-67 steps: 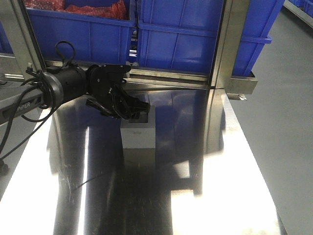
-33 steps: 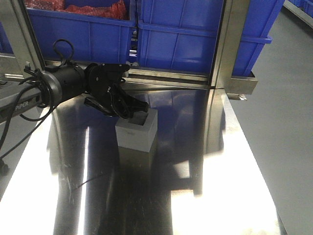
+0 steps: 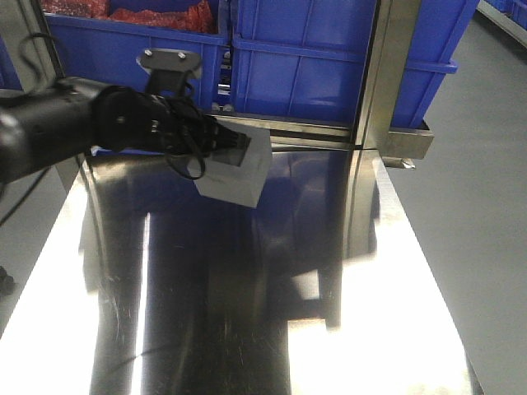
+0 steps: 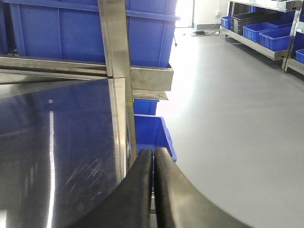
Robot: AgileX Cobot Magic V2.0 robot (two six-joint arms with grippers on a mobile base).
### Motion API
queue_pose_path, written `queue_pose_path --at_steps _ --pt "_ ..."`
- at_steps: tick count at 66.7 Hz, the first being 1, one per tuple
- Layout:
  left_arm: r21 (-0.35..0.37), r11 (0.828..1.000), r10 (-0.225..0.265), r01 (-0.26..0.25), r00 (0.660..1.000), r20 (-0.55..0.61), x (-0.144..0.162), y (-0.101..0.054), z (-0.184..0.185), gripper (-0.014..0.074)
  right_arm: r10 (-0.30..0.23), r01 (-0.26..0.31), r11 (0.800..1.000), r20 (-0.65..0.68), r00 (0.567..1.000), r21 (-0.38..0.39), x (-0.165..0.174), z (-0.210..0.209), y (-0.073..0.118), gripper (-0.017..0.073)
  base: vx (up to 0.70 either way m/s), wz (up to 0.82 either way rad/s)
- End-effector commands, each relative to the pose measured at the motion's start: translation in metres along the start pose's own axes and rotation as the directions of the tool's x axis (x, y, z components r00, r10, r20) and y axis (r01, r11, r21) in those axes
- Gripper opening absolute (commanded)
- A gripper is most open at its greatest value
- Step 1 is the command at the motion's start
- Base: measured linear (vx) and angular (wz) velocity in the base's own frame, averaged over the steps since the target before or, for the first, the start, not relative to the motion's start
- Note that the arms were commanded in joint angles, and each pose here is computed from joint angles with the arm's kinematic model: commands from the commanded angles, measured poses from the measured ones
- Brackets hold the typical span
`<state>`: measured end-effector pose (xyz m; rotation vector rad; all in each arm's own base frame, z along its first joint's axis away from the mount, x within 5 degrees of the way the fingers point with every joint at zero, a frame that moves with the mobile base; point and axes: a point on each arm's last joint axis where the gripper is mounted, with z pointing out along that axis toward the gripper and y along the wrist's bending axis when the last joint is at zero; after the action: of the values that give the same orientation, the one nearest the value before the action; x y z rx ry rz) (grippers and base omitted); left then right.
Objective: Sort gray base to blue bin
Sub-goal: 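Lift the gray base with the left gripper and raise it up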
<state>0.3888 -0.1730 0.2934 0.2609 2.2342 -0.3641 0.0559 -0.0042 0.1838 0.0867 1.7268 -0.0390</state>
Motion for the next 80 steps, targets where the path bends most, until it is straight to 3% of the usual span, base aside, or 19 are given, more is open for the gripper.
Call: queue_pose_path --at_steps 1,24,39,55,66,80 --pt "0.039 0.999 0.004 -0.014 0.97 0.241 -0.025 -0.007 -0.055 0.0001 -0.016 0.016 1.0 0.053 0.998 0.004 -0.005 0.001 0.0 -0.0005 0.0 0.0" --pt "0.059 0.998 0.0 -0.026 0.914 0.406 0.012 -0.001 -0.15 0.0002 -0.016 0.016 1.0 0.053 0.998 0.004 -0.005 0.001 0.0 -0.0005 0.0 0.0" --pt "0.072 0.997 -0.008 -0.033 0.865 0.503 0.055 0.006 -0.204 0.0002 -0.016 0.016 1.0 0.053 0.998 0.004 -0.005 0.001 0.0 -0.0005 0.0 0.0" --pt "0.087 0.995 -0.02 -0.042 0.793 0.609 0.105 0.016 -0.245 0.0002 -0.016 0.016 1.0 0.053 0.998 0.004 -0.005 0.001 0.0 -0.0005 0.0 0.0" --pt "0.099 0.994 -0.032 -0.042 0.763 0.646 0.138 0.022 -0.265 0.0002 -0.016 0.016 1.0 0.053 0.998 0.004 -0.005 0.001 0.0 -0.0005 0.0 0.0" --pt "0.116 0.992 -0.046 -0.054 0.696 0.716 0.167 0.027 -0.288 0.0002 -0.016 0.016 1.0 0.053 0.998 0.004 -0.005 0.001 0.0 -0.0005 0.0 0.0"
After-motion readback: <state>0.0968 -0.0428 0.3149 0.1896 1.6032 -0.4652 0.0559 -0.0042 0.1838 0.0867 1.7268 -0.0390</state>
